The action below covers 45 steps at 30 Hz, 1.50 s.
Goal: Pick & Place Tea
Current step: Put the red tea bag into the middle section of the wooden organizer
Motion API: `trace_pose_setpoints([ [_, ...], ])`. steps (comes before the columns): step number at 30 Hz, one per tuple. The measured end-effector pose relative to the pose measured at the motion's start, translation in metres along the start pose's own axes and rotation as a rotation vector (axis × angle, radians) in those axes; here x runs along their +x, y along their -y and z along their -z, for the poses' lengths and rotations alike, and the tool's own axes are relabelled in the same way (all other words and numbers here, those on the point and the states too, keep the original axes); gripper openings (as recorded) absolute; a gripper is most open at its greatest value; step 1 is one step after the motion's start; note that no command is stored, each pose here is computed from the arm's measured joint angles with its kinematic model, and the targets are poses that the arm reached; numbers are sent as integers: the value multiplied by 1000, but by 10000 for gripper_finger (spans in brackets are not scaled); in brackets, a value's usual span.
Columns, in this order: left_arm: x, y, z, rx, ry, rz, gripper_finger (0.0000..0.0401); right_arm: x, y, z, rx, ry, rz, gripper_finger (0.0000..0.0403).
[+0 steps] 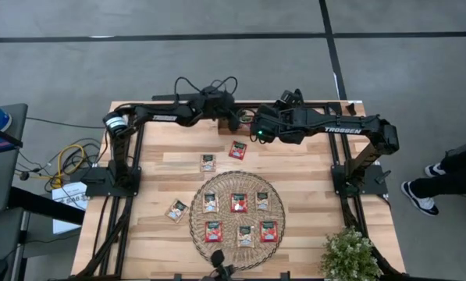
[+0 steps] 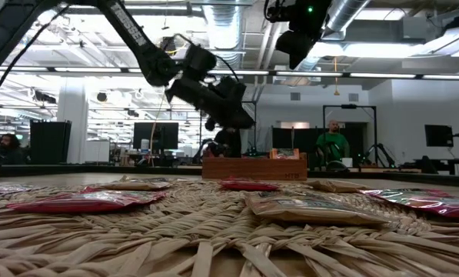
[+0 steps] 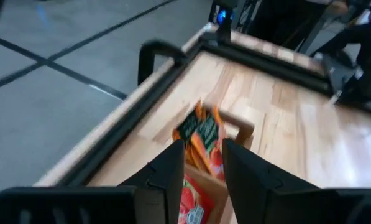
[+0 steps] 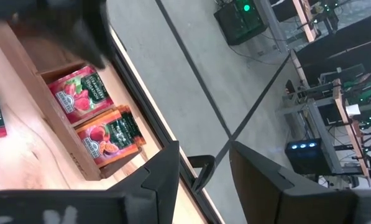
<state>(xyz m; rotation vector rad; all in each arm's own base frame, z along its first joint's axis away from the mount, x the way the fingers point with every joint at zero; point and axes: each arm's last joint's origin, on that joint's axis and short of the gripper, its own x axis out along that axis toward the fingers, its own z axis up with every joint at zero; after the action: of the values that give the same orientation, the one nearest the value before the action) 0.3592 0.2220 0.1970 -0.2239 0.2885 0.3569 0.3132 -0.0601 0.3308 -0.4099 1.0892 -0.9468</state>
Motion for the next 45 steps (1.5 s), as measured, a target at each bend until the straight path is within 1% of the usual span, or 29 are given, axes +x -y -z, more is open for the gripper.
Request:
trace_pose_setpoints([
  [3, -21, 3, -18, -14, -41, -4, 101, 0, 0, 1, -12, -9, 0, 133],
  [4, -28, 5, -22, -25, -71, -7, 101, 0, 0, 2, -17, -13, -1, 133],
  [6, -45, 10, -25, -69, -175, -4, 101, 0, -1, 3, -29, -22, -16, 134],
  [7, -52, 13, -26, -85, -217, 15, 101, -1, -1, 4, -38, -28, -31, 134],
  [10, -65, 29, -18, -135, -382, 119, 101, -1, -3, 5, -50, -41, -74, 133],
  [12, -67, 42, -10, -202, -475, 150, 101, -2, -3, 6, -53, -44, -94, 132],
  [13, -66, 48, -7, -214, -496, 154, 101, -2, -4, 6, -54, -45, -102, 133],
  [15, -60, 60, -3, -173, -500, 154, 101, -2, -4, 6, -61, -46, -106, 134],
  [18, -48, 75, 7, -116, -498, 109, 101, -2, -4, 6, -63, -47, -106, 134],
  [20, -46, 84, 11, -83, -506, 98, 101, -2, -4, 6, -64, -49, -122, 132],
  [21, -47, 88, 13, -63, -515, 95, 101, -2, -5, 6, -63, -51, -143, 132],
  [23, -50, 93, 17, -30, -562, 82, 101, -2, -7, 6, -55, -54, -228, 130],
  [27, -67, 95, 25, -39, -737, 58, 101, -3, -15, 2, -25, -41, -433, 128],
  [29, -75, 94, 31, -52, -826, 39, 101, -3, -18, -2, 1, -15, -509, 128],
  [30, -78, 93, 35, -54, -836, 37, 101, -4, -19, -6, 15, 16, -540, 128],
  [34, -97, 92, 44, -103, -771, 25, 101, -1, -29, -15, 26, 138, -665, 127],
  [38, -134, 88, 55, -202, -680, -33, 101, 3, -35, -15, 19, 172, -697, 125],
  [40, -153, 86, 54, -249, -607, -56, 101, 9, -39, -16, 5, 209, -723, 125],
  [42, -170, 86, 53, -284, -540, -69, 101, 15, -44, -21, 9, 262, -780, 124],
  [44, -185, 86, 49, -303, -480, -72, 101, 24, -48, -22, -3, 274, -836, 124],
  [45, -192, 86, 47, -302, -446, -77, 101, 29, -54, -28, -1, 296, -855, 124],
])
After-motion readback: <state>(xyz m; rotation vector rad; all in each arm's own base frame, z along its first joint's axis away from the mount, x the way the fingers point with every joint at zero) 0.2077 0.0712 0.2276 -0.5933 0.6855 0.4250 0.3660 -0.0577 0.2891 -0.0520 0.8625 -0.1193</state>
